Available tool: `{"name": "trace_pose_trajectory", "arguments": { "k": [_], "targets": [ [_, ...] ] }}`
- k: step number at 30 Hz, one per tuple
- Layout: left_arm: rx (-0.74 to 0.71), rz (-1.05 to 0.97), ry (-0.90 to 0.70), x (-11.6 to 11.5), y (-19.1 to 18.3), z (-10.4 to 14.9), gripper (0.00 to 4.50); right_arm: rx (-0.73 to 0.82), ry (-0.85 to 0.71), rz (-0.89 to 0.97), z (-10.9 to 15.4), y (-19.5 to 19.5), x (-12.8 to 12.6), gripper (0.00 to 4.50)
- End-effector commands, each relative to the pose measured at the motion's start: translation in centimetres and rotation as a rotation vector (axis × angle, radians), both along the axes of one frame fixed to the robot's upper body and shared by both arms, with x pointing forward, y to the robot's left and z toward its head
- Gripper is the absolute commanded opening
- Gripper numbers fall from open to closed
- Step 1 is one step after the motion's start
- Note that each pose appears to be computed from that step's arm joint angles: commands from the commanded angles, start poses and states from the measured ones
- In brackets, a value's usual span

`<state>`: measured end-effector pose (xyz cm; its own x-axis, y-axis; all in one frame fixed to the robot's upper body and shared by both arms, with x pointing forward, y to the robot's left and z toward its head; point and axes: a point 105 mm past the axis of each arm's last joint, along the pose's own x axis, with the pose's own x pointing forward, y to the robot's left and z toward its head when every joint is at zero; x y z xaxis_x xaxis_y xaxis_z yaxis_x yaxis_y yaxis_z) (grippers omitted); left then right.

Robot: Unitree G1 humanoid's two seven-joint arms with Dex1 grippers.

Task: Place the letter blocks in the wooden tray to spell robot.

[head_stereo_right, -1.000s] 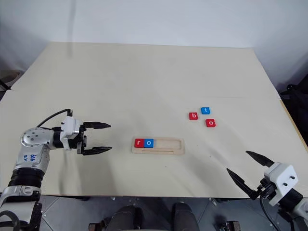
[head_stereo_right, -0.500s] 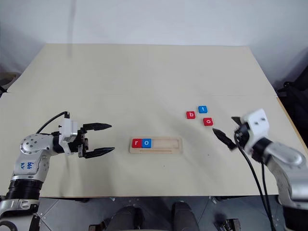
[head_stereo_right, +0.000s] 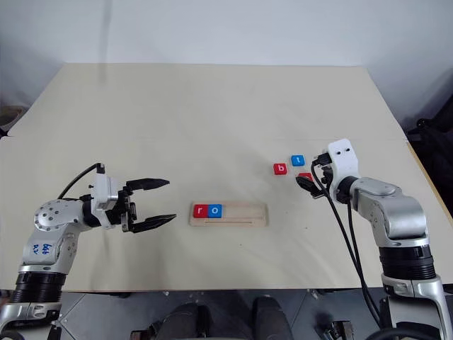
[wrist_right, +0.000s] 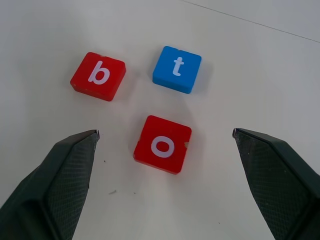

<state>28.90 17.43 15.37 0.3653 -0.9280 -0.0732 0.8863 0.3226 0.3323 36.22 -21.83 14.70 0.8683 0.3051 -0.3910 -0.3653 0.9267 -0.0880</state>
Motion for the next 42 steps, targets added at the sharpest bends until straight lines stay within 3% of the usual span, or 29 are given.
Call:
{"name": "trace_pose_trajectory", "arguments": {
  "k": [1, 13, 21, 29, 33, 39, 42],
  "targets": [
    [-0.018, -0.019, -0.036, -0.2, -0.5, 1.0, 4.47, -0.022, -0.062, 0.001, 1.5, -0.2, 0.3, 4.50],
    [-0.008, -0.024, -0.039, -0.2, -0.5, 1.0, 4.47, 0.025, -0.057, -0.005, 1.3, 1.3, 0.5, 4.50],
    [-0.012, -0.018, -0.036, 0.0, -0.6, 1.0, 4.47, 0.060, -0.061, -0.021, 0.7, 5.6, 2.7, 4.50],
    [-0.010, 0.003, -0.043, -0.2, -0.2, 1.4, 4.47, 0.035, -0.047, -0.175, -0.6, 6.0, 4.5, 4.50],
    [-0.012, 0.012, -0.039, -0.4, 0.0, 1.3, 4.50, 0.072, -0.012, -0.143, -1.2, 7.5, 4.3, 3.69],
    [-0.017, 0.012, -0.036, -0.4, -0.2, 1.2, 4.50, 0.089, -0.004, -0.162, -1.0, 7.7, 3.9, 1.64],
    [-0.017, 0.007, -0.032, -0.2, -0.4, 1.2, 4.50, 0.107, -0.017, -0.158, -0.1, 7.7, 3.4, 1.46]
  ]
}}
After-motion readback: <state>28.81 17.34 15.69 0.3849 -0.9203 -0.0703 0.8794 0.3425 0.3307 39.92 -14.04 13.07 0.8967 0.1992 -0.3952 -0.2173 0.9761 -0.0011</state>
